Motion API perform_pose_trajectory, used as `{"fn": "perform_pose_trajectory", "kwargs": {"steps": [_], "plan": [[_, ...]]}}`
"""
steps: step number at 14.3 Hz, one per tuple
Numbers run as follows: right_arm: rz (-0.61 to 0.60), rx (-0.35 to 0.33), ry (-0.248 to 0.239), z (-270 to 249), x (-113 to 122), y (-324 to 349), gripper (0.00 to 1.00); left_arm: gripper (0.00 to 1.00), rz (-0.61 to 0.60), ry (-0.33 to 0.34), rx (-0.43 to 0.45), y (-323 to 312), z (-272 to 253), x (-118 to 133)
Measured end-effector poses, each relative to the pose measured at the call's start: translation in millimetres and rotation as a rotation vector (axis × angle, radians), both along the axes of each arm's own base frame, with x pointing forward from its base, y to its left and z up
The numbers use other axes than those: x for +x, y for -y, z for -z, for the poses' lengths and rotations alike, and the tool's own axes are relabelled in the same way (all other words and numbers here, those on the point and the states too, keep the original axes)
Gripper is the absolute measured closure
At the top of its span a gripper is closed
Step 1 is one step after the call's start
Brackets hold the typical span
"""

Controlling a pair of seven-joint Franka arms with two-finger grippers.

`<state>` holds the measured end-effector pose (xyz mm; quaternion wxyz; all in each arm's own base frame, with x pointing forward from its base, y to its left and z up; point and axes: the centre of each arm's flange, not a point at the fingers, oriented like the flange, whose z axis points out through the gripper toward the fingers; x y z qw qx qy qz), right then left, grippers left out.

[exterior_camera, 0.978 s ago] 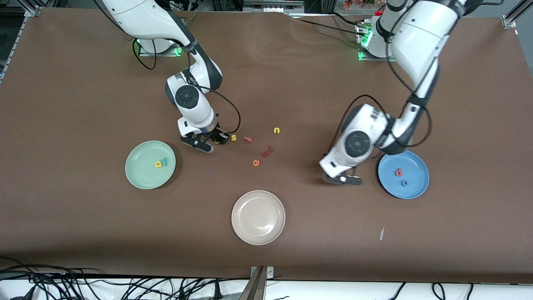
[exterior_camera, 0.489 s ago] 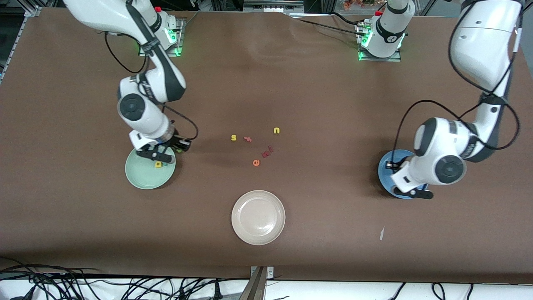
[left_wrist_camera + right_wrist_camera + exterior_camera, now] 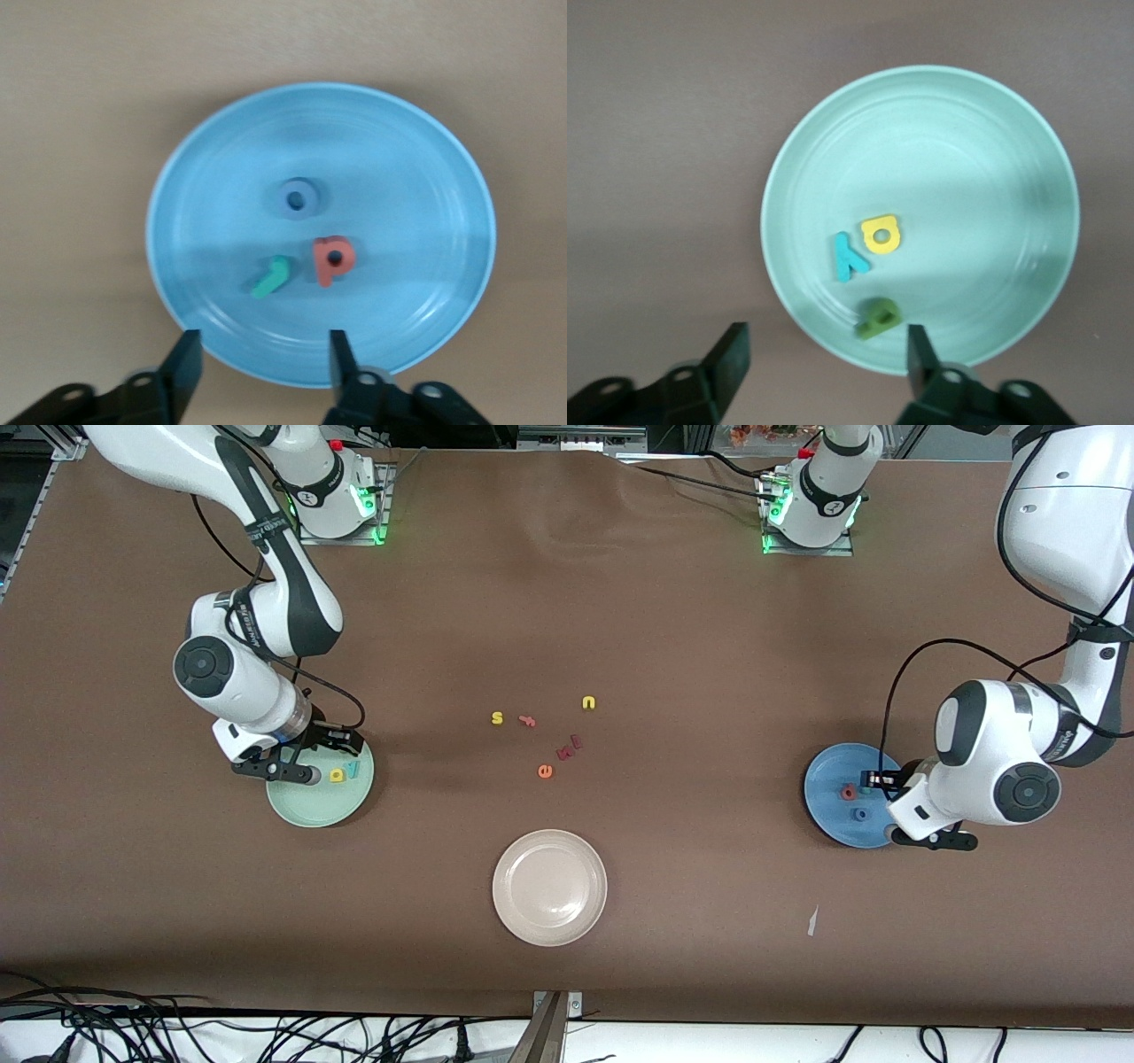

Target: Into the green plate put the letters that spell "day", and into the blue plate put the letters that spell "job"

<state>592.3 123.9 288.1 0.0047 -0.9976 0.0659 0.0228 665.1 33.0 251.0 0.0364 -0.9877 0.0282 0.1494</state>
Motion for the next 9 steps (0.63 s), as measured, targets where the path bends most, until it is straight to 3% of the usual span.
{"fn": "perform_pose_trajectory", "kwargs": {"steps": [1, 3, 5, 9], "plan": [[-0.001, -0.004, -0.017, -19.3, 7.7, -1.6, 0.01, 0.18, -0.011, -0.004, 0.008, -6.5, -10.9, 2.9], [0.004, -0.009, -0.033, -64.7, 23.5, -0.9, 0.00, 0.00, -0.036, -0.022, 0.024, -19.6, -42.8, 6.0], [0.011, -0.011, -0.028, -106.9, 35.1, 2.0, 0.00, 0.00, -0.063, -0.031, 0.038, -32.3, -82.5, 4.1], [0.014, -0.012, -0.024, -177.4, 44.9, 2.8, 0.00, 0.00, -0.177, 0.037, 0.021, -80.3, -177.7, -21.8]]}}
